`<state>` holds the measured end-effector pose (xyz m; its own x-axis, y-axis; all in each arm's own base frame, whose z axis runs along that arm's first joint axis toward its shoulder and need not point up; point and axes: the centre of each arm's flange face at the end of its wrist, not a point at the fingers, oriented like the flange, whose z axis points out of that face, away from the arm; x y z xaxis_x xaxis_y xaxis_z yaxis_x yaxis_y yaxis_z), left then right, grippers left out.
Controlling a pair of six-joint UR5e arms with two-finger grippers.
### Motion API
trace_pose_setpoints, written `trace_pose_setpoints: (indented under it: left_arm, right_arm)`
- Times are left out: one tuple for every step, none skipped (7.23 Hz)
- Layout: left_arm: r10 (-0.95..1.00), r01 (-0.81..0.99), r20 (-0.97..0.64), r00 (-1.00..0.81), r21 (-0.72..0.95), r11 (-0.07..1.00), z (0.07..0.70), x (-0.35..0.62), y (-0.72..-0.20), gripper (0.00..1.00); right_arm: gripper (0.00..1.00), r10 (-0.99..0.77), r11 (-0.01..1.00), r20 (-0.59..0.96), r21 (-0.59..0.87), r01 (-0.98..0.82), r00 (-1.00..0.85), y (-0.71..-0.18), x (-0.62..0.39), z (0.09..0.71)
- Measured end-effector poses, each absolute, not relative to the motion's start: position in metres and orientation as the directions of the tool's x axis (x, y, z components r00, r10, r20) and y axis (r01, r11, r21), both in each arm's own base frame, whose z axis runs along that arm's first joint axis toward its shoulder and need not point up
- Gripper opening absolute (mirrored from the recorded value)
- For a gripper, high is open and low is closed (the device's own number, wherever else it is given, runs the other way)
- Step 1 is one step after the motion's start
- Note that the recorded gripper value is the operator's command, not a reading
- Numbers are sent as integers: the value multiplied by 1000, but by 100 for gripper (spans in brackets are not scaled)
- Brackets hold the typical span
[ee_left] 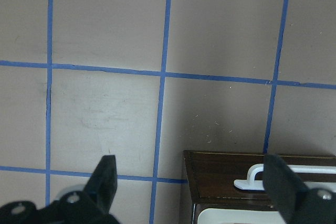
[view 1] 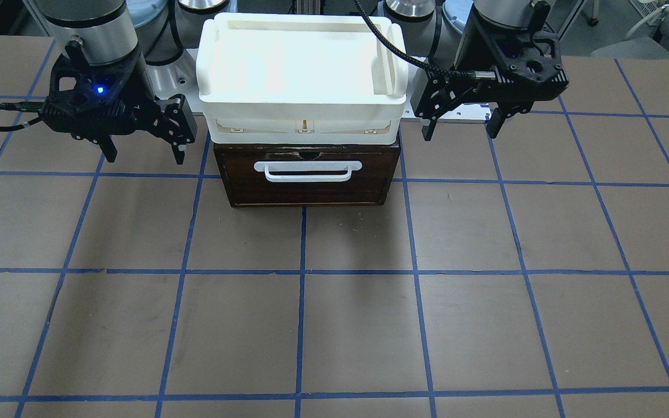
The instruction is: Put scissors in drawer and close it
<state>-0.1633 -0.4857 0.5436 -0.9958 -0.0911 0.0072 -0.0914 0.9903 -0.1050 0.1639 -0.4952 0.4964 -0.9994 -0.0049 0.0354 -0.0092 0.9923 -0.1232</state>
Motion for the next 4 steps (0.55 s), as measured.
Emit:
trace_pose_setpoints:
  left_arm:
    - [-92, -92, 6, -996, -103, 990, 544, -163, -484, 100]
    - [-93, -93, 6, -996, -102, 990, 545, -162, -483, 100]
    - [-94, -94, 5, -996, -102, 990, 545, -162, -483, 100]
    - [-94, -94, 5, -996, -102, 990, 545, -162, -483, 100]
  right_arm:
    - [100, -5, 992, 35, -123, -9, -999, -495, 164, 496]
    - [100, -5, 992, 35, -123, -9, -999, -495, 164, 496]
    - [100, -5, 992, 35, -123, -9, -999, -495, 164, 496]
    - [100, -5, 992, 35, -122, -9, -999, -496, 164, 496]
